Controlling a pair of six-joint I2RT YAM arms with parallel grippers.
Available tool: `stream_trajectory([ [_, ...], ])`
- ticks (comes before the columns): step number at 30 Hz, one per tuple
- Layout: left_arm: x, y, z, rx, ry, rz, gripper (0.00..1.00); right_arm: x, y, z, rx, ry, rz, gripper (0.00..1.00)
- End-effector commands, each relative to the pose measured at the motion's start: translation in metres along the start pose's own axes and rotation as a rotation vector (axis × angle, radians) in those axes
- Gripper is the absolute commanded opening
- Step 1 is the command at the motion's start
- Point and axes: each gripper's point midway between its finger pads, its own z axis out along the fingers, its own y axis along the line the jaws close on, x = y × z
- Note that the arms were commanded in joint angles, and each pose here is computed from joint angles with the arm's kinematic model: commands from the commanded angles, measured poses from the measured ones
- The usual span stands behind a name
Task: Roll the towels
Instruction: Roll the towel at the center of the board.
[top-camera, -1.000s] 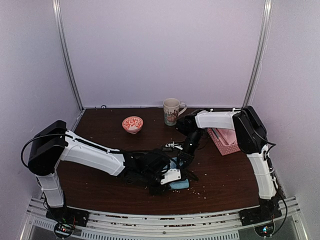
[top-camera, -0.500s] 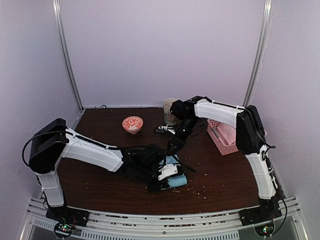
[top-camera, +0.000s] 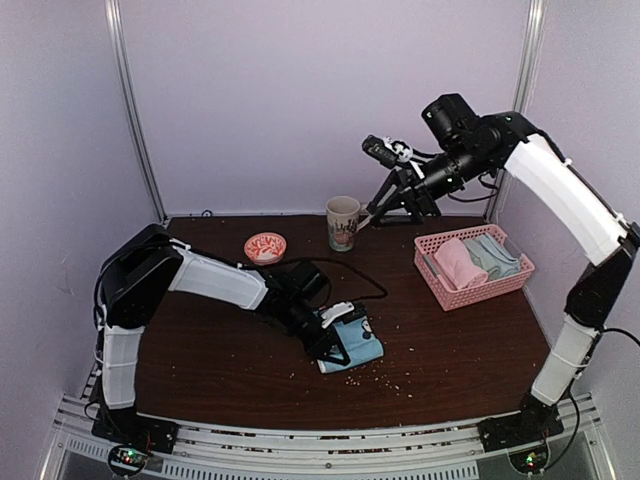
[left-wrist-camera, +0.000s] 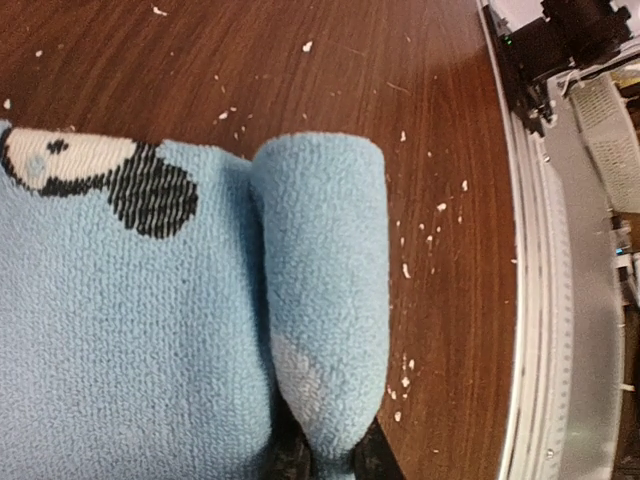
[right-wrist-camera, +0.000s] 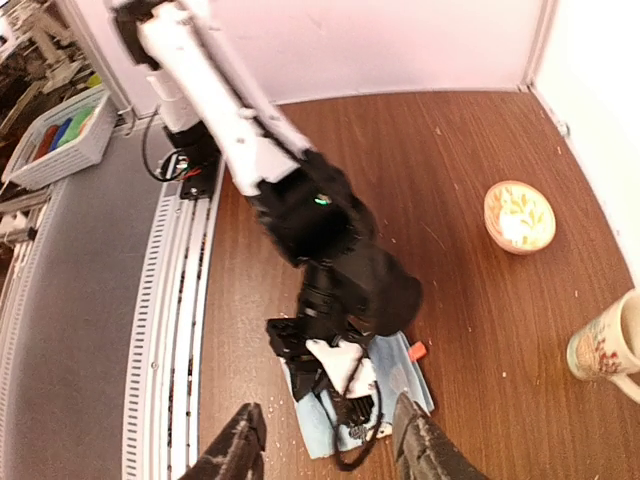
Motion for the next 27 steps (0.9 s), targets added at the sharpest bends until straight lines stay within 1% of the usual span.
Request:
stream_trajectory([
  [1, 0.053, 0.006, 0.016, 0.175, 0.154, -0.312, 0.03, 0.028, 0.049, 0.009, -0.14, -0.002, -0.127, 0.48],
  [3, 0.055, 0.011, 0.017, 0.178, 0.169, -0.343, 0.03, 0.054, 0.063, 0.029, -0.149, 0.079, -0.183, 0.5],
  [5, 0.053, 0.011, 0.016, 0.186, 0.174, -0.34, 0.03, 0.089, 0.084, 0.057, -0.198, 0.213, -0.253, 0.49],
  [8, 0.051, 0.012, 0.015, 0.18, 0.175, -0.34, 0.03, 0.142, 0.087, 0.095, -0.187, 0.415, -0.274, 0.41],
  [10, 0.05, 0.013, 0.015, 0.173, 0.175, -0.34, 0.03, 0.165, 0.084, 0.114, -0.156, 0.484, -0.282, 0.39],
  [14, 0.05, 0.018, 0.016, 0.154, 0.176, -0.341, 0.03, 0.188, 0.07, 0.143, -0.043, 0.516, -0.333, 0.42],
  [18, 0.051, 0.023, 0.017, 0.133, 0.177, -0.34, 0.03, 0.21, 0.054, 0.163, 0.032, 0.555, -0.396, 0.42],
  [20, 0.052, 0.022, 0.018, 0.141, 0.177, -0.343, 0.03, 0.216, 0.05, 0.17, 0.055, 0.562, -0.419, 0.42],
  [23, 0.053, 0.022, 0.017, 0.142, 0.18, -0.346, 0.03, 0.224, 0.047, 0.178, 0.089, 0.571, -0.453, 0.44],
  [27, 0.052, 0.022, 0.017, 0.141, 0.178, -0.344, 0.03, 0.241, 0.047, 0.188, 0.098, 0.609, -0.47, 0.45],
])
